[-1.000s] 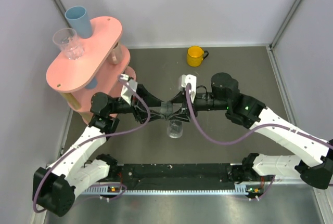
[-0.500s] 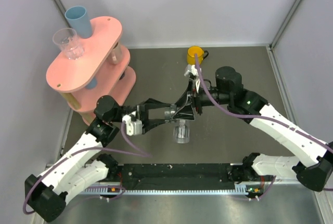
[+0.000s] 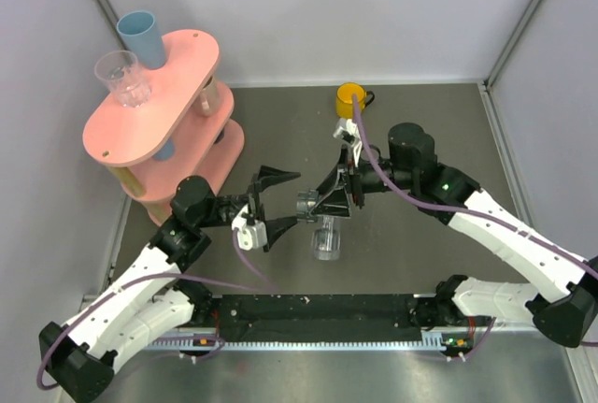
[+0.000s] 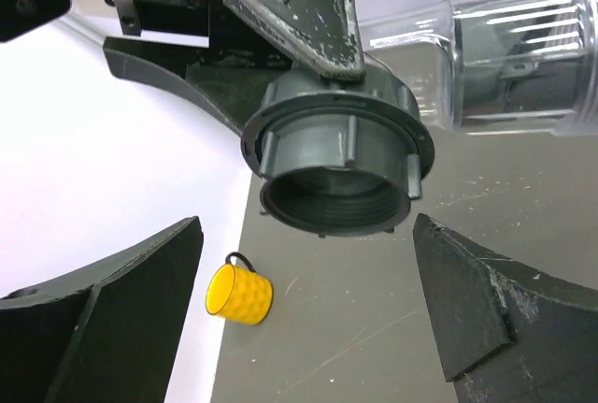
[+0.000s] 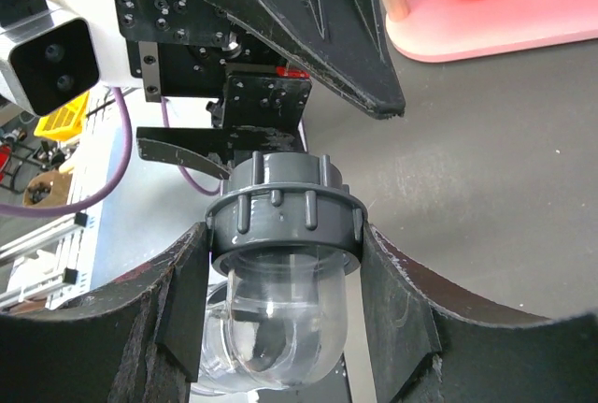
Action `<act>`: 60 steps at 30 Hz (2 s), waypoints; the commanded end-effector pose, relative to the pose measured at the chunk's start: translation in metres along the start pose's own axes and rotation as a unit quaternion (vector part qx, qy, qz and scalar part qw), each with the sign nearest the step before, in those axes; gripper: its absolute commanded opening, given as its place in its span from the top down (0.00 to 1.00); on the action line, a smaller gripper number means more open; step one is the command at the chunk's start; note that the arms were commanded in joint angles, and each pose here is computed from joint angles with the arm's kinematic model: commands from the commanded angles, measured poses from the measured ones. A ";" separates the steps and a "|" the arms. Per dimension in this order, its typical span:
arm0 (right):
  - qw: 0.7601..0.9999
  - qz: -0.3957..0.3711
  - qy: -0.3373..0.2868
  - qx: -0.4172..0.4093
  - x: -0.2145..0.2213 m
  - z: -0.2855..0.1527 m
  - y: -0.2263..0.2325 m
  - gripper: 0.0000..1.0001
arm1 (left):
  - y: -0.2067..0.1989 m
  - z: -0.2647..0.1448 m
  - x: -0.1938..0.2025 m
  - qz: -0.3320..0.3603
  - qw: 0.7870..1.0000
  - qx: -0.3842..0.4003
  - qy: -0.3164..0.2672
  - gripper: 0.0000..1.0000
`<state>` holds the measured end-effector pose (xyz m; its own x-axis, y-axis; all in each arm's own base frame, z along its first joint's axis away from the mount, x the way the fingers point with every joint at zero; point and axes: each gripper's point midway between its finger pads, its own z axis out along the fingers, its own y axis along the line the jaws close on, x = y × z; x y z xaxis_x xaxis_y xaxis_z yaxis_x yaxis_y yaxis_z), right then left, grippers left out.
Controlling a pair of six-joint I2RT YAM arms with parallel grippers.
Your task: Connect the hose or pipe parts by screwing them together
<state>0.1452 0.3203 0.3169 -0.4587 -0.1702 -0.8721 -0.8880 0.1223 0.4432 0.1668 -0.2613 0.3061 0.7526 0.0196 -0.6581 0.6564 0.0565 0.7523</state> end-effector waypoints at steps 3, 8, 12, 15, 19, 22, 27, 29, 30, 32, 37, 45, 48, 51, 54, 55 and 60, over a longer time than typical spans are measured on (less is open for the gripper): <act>0.999 -0.026 -0.036 0.002 -0.019 -0.015 0.006 1.00 | 0.001 -0.014 0.005 -0.004 0.999 -0.041 0.031 0.01; 0.996 -0.023 -0.046 0.072 -0.013 -0.024 -0.033 1.00 | -0.007 -0.023 -0.001 -0.049 0.996 -0.064 0.024 0.01; 0.986 -0.046 -0.029 0.158 0.002 -0.025 -0.084 1.00 | -0.020 -0.028 -0.002 -0.136 0.986 -0.094 0.004 0.01; 0.977 -0.039 0.002 0.209 0.021 -0.015 -0.132 0.98 | -0.002 -0.043 0.015 -0.309 0.925 -0.219 0.025 0.01; 0.985 0.009 0.020 0.173 0.049 0.003 -0.173 0.94 | 0.020 -0.060 0.037 -0.427 0.842 -0.319 0.084 0.01; 0.985 0.034 0.032 0.163 0.058 0.006 -0.196 0.94 | 0.021 -0.068 0.047 -0.428 0.831 -0.325 0.146 0.01; 0.984 0.079 0.075 0.142 0.098 0.020 -0.224 0.92 | 0.028 -0.091 0.067 -0.409 0.803 -0.377 0.215 0.01; 0.982 0.085 0.079 0.150 0.103 0.019 -0.231 0.87 | 0.033 -0.102 0.067 -0.398 0.793 -0.404 0.222 0.01; 0.979 0.096 0.084 0.161 0.108 0.019 -0.238 0.84 | 0.036 -0.105 0.065 -0.393 0.793 -0.411 0.218 0.01; 0.976 0.107 0.089 0.170 0.114 0.016 -0.246 0.68 | 0.037 -0.111 0.062 -0.382 0.794 -0.424 0.210 0.01; 0.965 0.116 0.100 0.212 0.125 0.005 -0.267 0.31 | 0.040 -0.116 0.057 -0.366 0.798 -0.431 0.207 0.01; 0.943 0.133 0.108 0.286 0.104 -0.030 -0.267 0.01 | 0.044 -0.116 0.048 -0.362 0.803 -0.431 0.197 0.01; 0.930 0.133 0.087 0.330 0.082 -0.051 -0.251 0.01 | 0.044 -0.113 0.044 -0.365 0.807 -0.423 0.190 0.01; 0.901 0.156 0.044 0.403 0.057 -0.082 -0.230 0.01 | 0.046 -0.110 0.038 -0.374 0.809 -0.415 0.182 0.01; 0.886 0.170 -0.004 0.432 0.029 -0.108 -0.197 0.01 | 0.048 -0.106 0.031 -0.394 0.805 -0.409 0.173 0.01; 0.883 0.177 -0.004 0.434 0.031 -0.114 -0.186 0.01 | 0.049 -0.101 0.023 -0.410 0.805 -0.398 0.158 0.01; 0.884 0.187 -0.083 0.420 0.028 -0.138 -0.131 0.01 | 0.040 -0.087 0.011 -0.479 0.785 -0.373 0.122 0.01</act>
<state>0.2797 0.1818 0.2569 -0.6223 0.0627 -0.7803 -0.3973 0.8335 0.3839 0.2120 -0.1573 0.3078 -0.0934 -0.0828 -0.9922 0.5798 0.8056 -0.1218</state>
